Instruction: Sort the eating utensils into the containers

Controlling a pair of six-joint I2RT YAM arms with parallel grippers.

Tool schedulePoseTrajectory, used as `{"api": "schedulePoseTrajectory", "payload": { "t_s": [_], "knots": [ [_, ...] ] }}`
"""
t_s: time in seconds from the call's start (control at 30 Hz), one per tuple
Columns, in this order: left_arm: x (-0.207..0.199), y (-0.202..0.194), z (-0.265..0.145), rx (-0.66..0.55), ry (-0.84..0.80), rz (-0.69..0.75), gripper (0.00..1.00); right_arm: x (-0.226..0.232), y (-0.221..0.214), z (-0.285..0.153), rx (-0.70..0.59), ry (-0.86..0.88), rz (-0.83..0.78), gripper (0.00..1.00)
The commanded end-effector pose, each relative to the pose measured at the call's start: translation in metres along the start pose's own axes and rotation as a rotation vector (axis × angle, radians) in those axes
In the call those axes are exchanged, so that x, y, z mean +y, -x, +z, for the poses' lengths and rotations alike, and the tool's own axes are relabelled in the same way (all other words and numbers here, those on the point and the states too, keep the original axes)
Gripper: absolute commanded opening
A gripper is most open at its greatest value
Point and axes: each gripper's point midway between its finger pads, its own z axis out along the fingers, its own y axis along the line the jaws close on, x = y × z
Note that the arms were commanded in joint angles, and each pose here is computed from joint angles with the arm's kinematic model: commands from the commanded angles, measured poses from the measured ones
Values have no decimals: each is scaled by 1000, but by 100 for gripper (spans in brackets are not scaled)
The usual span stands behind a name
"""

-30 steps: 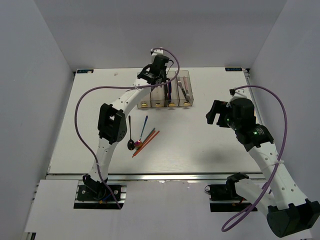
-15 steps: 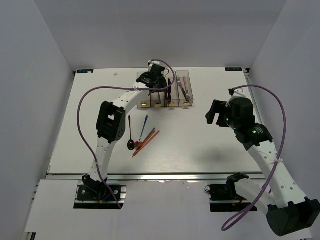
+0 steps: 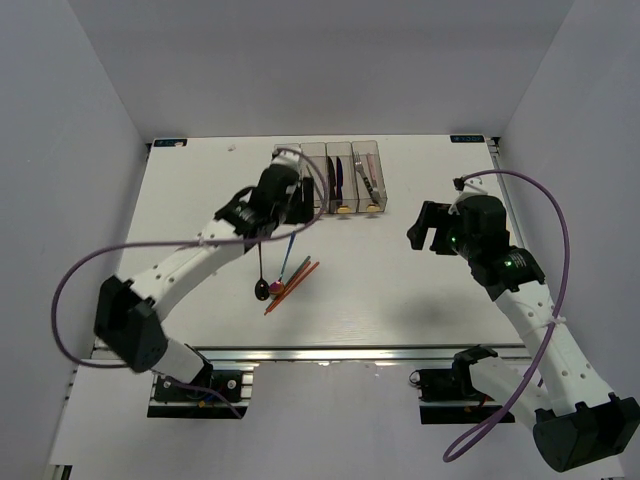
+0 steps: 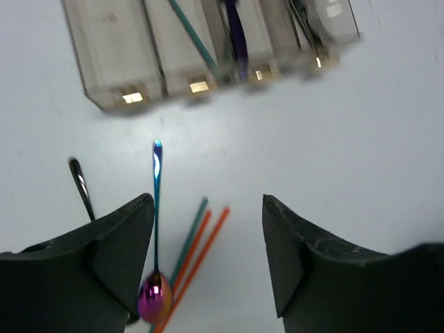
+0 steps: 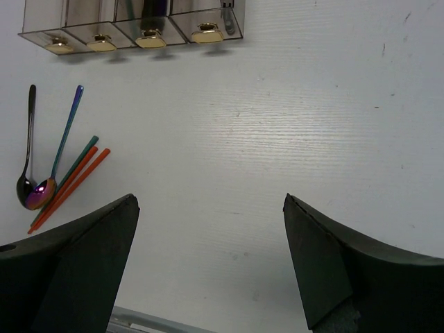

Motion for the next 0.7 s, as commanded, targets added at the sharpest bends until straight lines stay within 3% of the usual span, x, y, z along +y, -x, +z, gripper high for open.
{"api": "schedulePoseTrajectory", "payload": {
  "t_s": [0.0, 0.13, 0.33, 0.67],
  "knots": [
    [-14, -69, -13, 103, -105, 16, 71, 11, 18, -3, -56, 53, -15, 89],
    [-30, -117, -26, 188, -154, 106, 45, 11, 17, -4, -58, 53, -15, 89],
    [-18, -161, -9, 286, -106, 149, 45, 17, 9, -3, -35, 93, -7, 89],
    [-24, -189, 29, 361, -80, 170, 45, 16, 6, -1, -27, 95, -13, 89]
  ]
}}
